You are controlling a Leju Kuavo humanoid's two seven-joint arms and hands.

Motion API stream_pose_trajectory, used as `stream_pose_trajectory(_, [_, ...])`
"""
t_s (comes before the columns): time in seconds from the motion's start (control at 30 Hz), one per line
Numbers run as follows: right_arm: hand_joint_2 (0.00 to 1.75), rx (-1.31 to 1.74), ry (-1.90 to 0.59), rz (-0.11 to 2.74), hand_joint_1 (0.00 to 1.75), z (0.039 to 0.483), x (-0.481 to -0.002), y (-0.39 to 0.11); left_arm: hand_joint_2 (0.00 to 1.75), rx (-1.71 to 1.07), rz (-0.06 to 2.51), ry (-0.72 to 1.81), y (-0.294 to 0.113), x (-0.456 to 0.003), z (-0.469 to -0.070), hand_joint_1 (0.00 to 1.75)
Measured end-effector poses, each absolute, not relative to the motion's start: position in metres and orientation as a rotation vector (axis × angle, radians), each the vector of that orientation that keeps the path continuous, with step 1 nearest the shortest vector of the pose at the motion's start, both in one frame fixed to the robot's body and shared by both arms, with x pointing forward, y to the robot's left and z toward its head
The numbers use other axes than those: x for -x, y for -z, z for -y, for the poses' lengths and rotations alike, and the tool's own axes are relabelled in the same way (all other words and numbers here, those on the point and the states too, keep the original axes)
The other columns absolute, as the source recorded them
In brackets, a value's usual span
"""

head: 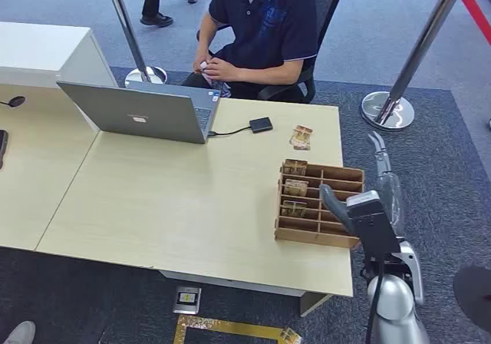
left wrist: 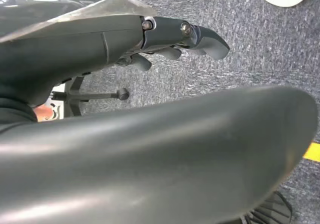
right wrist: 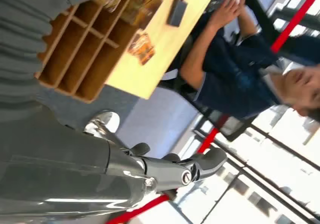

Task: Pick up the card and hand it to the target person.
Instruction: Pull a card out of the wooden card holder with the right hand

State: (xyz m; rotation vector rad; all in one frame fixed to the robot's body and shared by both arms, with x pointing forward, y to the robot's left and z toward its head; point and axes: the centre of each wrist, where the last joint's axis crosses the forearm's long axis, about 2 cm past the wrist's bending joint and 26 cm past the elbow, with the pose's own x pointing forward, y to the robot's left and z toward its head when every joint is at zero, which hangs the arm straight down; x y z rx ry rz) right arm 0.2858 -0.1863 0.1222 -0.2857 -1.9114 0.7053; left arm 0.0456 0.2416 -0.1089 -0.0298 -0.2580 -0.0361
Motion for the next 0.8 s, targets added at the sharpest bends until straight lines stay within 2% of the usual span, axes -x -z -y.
stream_pose_trajectory(0.37, [1.75,0.367,-1.133,1.964,0.0,0.142,-0.277,-0.132,0.0,0.036,0.265,0.065,0.108,-0.05,-0.241,0.0])
stream_pose_trajectory(0.6, [1.75,0.563,-1.384,1.874,0.0,0.141,-0.263,-0.112,0.0,0.039,0.267,0.08,0.108,-0.05,-0.241,0.0])
stream_pose_trajectory(0.8, [1.75,0.667,-1.444,1.705,0.0,0.136,-0.257,-0.084,0.0,0.041,0.268,0.082,0.108,-0.049,-0.241,0.0])
